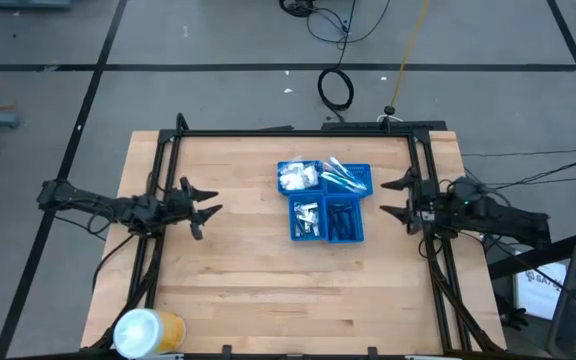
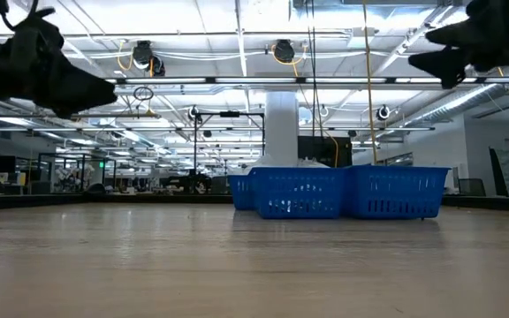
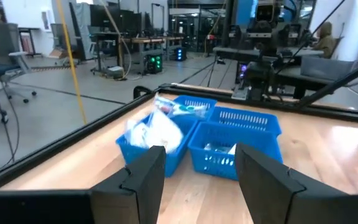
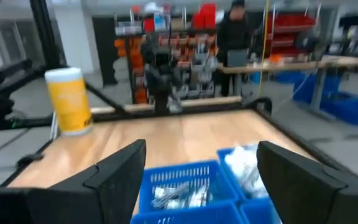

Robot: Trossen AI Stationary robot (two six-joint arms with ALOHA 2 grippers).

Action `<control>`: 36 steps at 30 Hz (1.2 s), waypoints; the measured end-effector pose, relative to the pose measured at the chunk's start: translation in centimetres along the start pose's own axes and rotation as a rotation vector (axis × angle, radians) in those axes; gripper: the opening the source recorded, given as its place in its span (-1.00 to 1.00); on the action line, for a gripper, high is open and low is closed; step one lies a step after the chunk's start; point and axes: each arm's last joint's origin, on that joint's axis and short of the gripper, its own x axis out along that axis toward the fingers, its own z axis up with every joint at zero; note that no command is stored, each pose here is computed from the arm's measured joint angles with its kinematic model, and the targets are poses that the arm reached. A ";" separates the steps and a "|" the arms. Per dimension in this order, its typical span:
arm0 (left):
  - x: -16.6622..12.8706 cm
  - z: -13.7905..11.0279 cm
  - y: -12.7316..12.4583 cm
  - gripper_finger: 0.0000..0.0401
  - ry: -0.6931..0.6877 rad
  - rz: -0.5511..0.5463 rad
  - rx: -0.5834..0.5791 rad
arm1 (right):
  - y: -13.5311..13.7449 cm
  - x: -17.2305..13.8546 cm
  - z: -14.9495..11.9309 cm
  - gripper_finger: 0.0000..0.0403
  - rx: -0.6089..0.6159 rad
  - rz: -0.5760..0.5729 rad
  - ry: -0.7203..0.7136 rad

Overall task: Pick & Place Travel size toiletries
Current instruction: Return to Home Position

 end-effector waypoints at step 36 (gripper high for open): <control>0.0 -0.5 0.2 -0.05 0.036 0.070 0.073 | -0.6 2.3 -5.6 0.45 -0.002 0.003 -0.025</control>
